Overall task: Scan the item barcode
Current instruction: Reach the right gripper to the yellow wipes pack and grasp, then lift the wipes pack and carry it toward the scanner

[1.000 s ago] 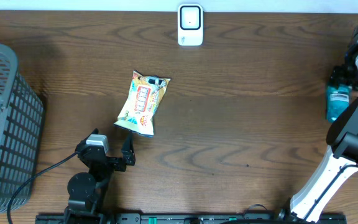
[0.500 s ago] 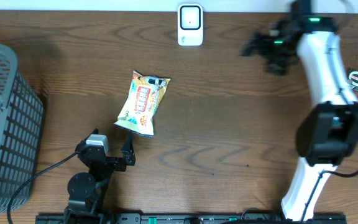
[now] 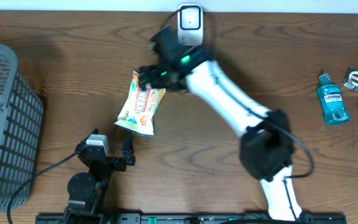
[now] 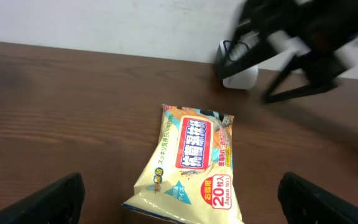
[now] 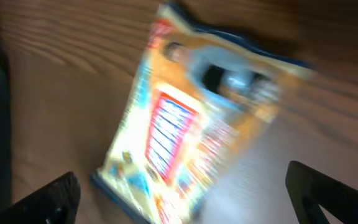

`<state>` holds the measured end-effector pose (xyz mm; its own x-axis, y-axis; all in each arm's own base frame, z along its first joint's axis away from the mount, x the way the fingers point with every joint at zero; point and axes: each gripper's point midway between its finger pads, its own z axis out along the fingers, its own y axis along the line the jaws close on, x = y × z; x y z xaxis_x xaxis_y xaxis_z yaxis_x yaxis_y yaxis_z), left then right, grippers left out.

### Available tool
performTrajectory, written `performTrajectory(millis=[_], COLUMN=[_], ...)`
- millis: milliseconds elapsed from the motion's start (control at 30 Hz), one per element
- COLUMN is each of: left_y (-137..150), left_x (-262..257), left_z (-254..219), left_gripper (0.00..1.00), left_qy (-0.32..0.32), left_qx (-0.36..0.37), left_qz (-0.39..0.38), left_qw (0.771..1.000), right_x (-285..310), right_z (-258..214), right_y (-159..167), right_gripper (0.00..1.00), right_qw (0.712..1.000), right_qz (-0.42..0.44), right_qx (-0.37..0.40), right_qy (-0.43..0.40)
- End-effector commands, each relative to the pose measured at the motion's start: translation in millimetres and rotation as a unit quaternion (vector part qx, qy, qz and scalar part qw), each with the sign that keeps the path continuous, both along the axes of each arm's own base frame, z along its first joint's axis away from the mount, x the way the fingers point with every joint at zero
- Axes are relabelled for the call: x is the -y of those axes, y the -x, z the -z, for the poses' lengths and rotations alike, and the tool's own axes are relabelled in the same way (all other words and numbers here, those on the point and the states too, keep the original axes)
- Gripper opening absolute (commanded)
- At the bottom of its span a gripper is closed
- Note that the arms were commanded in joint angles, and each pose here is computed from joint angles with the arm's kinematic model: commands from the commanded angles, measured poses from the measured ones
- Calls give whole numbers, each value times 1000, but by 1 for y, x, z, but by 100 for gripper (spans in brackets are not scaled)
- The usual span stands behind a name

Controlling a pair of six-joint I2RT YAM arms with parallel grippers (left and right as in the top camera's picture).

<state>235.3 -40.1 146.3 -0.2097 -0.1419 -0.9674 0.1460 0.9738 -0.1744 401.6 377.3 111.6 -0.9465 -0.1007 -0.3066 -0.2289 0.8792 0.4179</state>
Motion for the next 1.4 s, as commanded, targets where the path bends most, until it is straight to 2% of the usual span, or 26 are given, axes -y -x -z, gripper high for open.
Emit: performTrajectory(millis=[0, 233, 267, 433, 533, 567, 633, 733, 867, 1033, 1200, 1367], left_y=[1, 1, 1, 1, 1, 1, 1, 1, 1, 1, 1, 1], left_x=[0, 0, 0, 0, 0, 0, 0, 0, 0, 0, 0, 0], left_z=[13, 13, 13, 13, 13, 13, 13, 13, 13, 13, 13, 13], left_gripper=[98, 98, 98, 98, 98, 98, 98, 98, 98, 98, 98, 98], left_qy=[-6, -7, -7, -7, -6, -7, -7, -7, -6, -7, -7, -7], left_qx=[-18, -18, -18, -18, -18, -18, -18, -18, -18, -18, -18, -18], left_qz=[2, 2, 2, 2, 2, 2, 2, 2, 2, 2, 2, 2], left_qw=[1000, 1000, 1000, 1000, 1000, 1000, 1000, 1000, 1000, 1000, 1000, 1000], right_x=[-12, -19, -17, 18, 46, 58, 81, 107, 118, 128, 124, 100], right_z=[45, 97, 108, 145, 141, 136, 122, 94, 50, -3, -27, -60], right_y=[-8, -10, -6, 24, 30, 31, 38, 61, 95, 122, 117, 110], right_gripper=[99, 99, 96, 48, 6, 1, 1, 1, 1, 1, 2, 1], right_qw=[999, 995, 995, 983, 972, 967, 958, 950, 946, 917, 894, 844], right_qz=[17, 39, 37, 29, 16, 13, 14, 13, -64, -22, 20, 62], right_qx=[14, 27, 17, -55, -64, -65, -84, -160, -267, -394, -447, -511], right_qy=[37, 84, 95, 173, 227, 247, 275, 266, 170, 55, -34, -150])
